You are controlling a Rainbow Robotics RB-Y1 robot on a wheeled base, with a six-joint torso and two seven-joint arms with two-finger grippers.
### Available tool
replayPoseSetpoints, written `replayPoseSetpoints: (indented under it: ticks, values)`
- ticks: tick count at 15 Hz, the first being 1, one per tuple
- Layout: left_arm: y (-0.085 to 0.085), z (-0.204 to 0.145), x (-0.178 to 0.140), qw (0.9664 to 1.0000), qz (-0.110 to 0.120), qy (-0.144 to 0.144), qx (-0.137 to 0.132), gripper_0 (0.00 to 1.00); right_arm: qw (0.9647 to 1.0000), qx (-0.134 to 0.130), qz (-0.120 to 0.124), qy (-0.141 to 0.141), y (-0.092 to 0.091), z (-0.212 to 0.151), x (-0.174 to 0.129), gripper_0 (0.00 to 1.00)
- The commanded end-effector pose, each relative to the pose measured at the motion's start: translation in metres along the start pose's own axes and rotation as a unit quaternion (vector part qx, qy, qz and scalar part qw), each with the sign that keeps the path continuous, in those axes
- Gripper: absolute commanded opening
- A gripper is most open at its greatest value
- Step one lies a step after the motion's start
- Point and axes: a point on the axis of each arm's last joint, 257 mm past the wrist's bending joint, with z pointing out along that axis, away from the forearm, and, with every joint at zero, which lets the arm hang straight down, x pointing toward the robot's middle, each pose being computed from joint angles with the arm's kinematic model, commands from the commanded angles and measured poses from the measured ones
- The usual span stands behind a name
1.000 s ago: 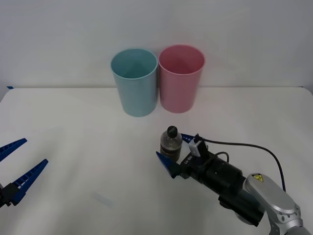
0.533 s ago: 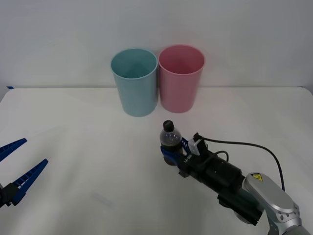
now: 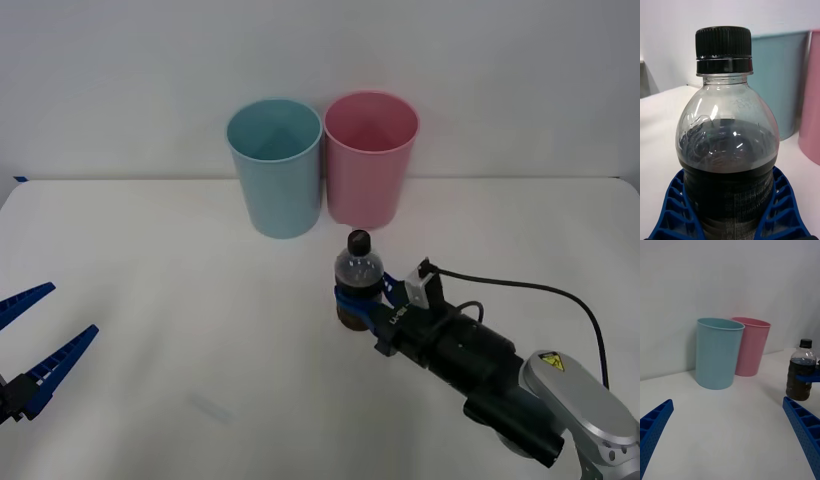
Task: Grasp the object on the table and drop it into the matching bin: aluminum can to the light blue bin, PET bottle to the pink bin.
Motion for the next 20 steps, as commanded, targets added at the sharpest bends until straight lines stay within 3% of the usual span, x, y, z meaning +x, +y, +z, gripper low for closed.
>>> replayPoseSetpoints:
  ticks: [1,7,14,16,20]
  values:
    - [0.0,0.0,0.0,1.0,0.0,0.0,0.0,1.0,0.9994,-0.011,0.021,-0.024,0.005,-0.008,-0.036,0.0]
    - [0.0,0.0,0.0,1.0,0.0,0.0,0.0,1.0,0.9942,-0.013,0.06,-0.088,-0.012,-0.021,-0.123,0.0]
    - [0.0,0.0,0.0,1.0,0.0,0.0,0.0,1.0,0.9843,-0.022,0.103,-0.141,-0.043,-0.016,-0.207,0.0]
    - [0.0,0.0,0.0,1.0,0.0,0.0,0.0,1.0,0.9828,-0.017,0.102,-0.153,-0.053,-0.01,-0.231,0.0]
    - [0.0,0.0,0.0,1.0,0.0,0.0,0.0,1.0,0.9862,-0.006,0.063,-0.153,-0.086,0.01,-0.256,0.0]
